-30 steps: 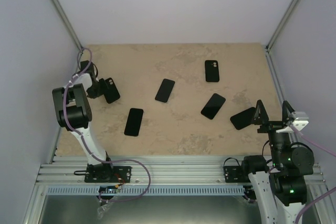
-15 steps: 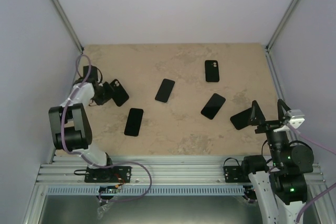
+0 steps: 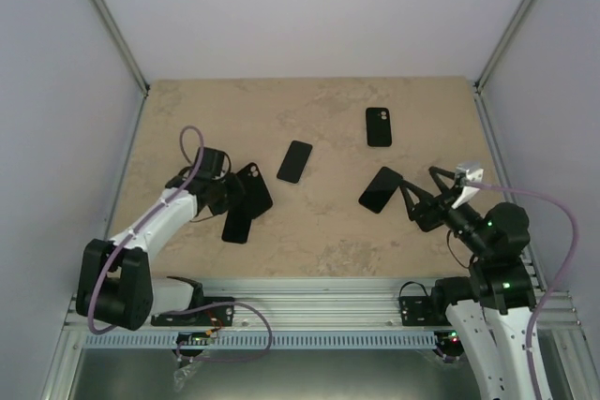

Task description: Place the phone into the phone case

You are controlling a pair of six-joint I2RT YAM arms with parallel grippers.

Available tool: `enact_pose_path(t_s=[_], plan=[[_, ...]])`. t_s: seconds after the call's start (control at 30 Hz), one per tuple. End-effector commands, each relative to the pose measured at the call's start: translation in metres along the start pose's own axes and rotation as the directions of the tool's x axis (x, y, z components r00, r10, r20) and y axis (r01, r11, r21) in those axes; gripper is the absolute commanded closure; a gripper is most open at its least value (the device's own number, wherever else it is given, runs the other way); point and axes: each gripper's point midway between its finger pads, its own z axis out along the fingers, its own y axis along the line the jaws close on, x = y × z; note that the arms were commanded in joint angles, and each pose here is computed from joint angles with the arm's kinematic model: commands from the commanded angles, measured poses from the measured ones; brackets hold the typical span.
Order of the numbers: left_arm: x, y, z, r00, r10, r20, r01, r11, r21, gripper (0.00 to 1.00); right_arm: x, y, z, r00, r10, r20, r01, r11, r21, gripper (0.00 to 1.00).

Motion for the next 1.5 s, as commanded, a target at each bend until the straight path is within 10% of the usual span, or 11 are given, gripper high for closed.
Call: enact_pose_path(t_s=[0.0,0.87,1.27,1.47], plan=[[0.015,-0.014,0.005,0.999,-0.031,0.040,0.029,0.998,0.063,1.00,0.026,0.013,0.010,0.995,0.084,-0.059,-0.092,0.987,-0.133,0.02],[0.143,-0.039,0.064,0.996,-0.090,-0.021,0.091,0.990,0.109,1.00,0.151,0.022,0.051,0.918,0.148,-0.368,-0.222,0.961,-0.167,0.02],[0.142,-0.054,0.049,0.996,-0.083,-0.034,0.088,0.979,0.186,0.72,0.202,0.071,0.076,0.852,-0.004,-0.524,-0.104,0.979,-0.177,0.02],[0.109,-0.060,0.006,0.991,-0.031,0.127,0.006,0.981,0.193,0.29,0.231,0.090,0.086,0.780,-0.137,-0.611,0.055,0.987,-0.150,0.02]])
